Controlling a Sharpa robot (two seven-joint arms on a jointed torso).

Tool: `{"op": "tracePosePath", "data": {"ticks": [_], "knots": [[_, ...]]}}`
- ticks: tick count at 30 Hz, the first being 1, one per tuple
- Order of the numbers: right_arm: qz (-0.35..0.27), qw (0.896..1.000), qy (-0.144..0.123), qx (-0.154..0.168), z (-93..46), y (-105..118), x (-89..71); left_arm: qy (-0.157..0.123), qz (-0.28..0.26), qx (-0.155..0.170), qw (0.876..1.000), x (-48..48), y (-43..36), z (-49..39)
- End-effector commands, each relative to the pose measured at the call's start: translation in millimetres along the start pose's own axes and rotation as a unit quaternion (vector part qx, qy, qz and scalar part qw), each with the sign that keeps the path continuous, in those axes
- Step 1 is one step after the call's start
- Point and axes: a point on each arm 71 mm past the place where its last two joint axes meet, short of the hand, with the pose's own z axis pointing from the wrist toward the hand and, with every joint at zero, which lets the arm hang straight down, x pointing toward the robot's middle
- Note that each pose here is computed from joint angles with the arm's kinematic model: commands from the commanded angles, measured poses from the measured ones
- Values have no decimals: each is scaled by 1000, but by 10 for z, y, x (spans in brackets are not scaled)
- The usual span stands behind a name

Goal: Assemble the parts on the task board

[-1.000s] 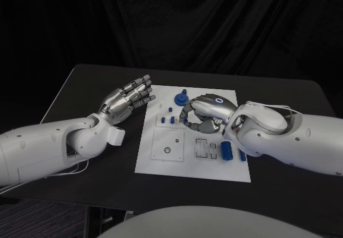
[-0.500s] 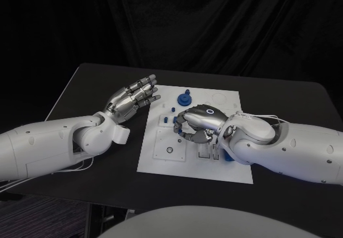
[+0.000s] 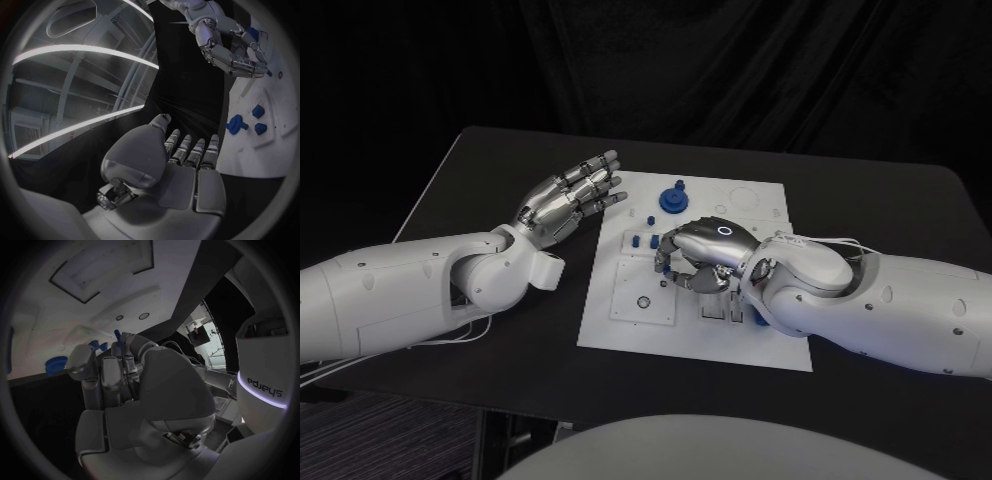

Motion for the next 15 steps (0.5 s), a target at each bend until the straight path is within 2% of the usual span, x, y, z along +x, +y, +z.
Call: {"op": "tracePosePath", "data": {"ticks": [1, 15], "knots": [[-2, 1000, 3, 10, -5, 0, 27, 9, -10, 64, 998, 21, -82, -1], [5, 1000, 5, 13, 0, -10, 129, 13, -14, 56, 998, 14, -52, -3]]}}
